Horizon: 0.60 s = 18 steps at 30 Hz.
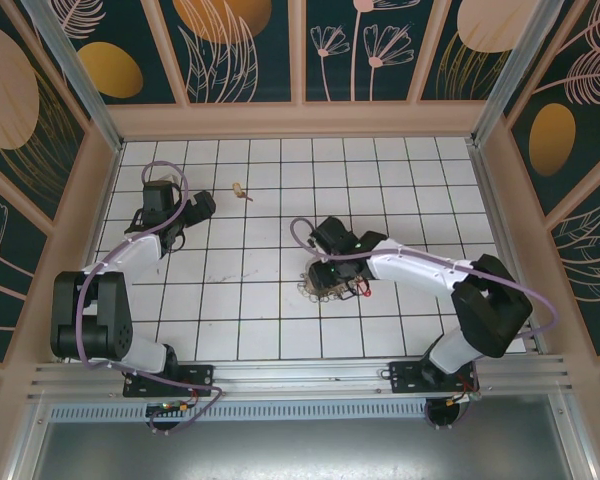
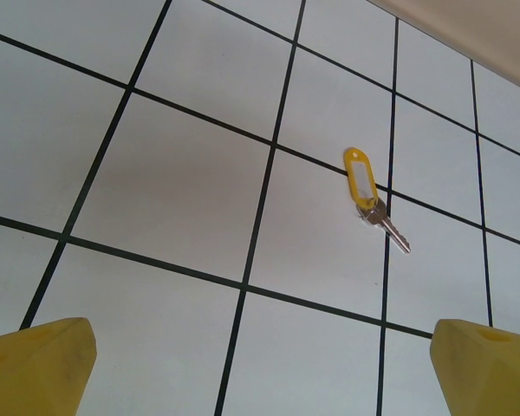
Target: Put the keys on the keyring
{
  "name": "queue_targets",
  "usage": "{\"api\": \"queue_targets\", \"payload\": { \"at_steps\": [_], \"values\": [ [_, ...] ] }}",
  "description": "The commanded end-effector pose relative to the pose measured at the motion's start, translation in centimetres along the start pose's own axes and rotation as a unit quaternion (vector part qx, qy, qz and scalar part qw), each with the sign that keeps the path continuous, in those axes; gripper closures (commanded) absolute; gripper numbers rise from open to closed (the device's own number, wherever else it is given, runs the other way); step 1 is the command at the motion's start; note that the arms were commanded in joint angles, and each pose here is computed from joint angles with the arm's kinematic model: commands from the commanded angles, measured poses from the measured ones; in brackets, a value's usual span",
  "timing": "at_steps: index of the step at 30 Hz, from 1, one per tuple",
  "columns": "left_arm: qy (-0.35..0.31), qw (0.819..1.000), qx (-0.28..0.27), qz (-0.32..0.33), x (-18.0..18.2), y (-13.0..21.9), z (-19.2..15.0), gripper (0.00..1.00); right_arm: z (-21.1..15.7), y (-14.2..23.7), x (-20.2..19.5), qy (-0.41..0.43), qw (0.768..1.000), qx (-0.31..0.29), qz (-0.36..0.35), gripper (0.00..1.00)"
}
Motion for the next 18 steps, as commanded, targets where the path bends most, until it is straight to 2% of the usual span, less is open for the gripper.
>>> {"api": "queue_targets", "payload": {
  "at_steps": [1,3,5,10,12,14,18],
  "values": [
    [0.0,1.0,-0.004,-0.005,-0.4,0.1,0.3,0.01,-3.1,-0.6,0.7,-0.039,0.998,0.056,-0.013,0.68],
    [-0.001,1.0,-0.005,-0.004,-0.4,0.1,0.3,0.01,-3.5,-0.8,1.1,-0.045,0.997,0.063,-0.011,0.72],
    [-0.001,1.0,-0.005,-0.004,-0.4,0.2,0.3,0.01,-3.9,-1.2,1.6,-0.042,0.997,0.067,-0.011,0.72],
    [-0.002,1.0,-0.005,-0.003,-0.4,0.1,0.3,0.01,-3.7,-2.4,2.6,-0.021,0.997,0.073,-0.034,0.59],
    [-0.002,1.0,-0.005,-0.003,-0.4,0.1,0.3,0.01,-3.1,-2.7,3.1,-0.011,0.996,0.068,-0.049,0.58],
    [-0.002,1.0,-0.004,-0.003,-0.4,0.1,0.3,0.01,-2.5,-3.0,3.7,0.0,0.996,0.063,-0.062,0.59],
    [-0.002,1.0,-0.002,-0.002,-0.4,0.0,0.2,0.01,-1.6,-3.5,3.5,0.016,0.99,0.06,-0.126,0.68]
  ]
}}
Point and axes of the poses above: each hand's point on the last joint's axis, 136 mm out from that joint toward the fingers, its own y axis back along the fingers, its own x axis along the line the jaws close on, z = x × y, the point moved 3 cm from there along y, back along the fingers, and after that the axes turned 7 degrees about y, right-handed, at the moved point
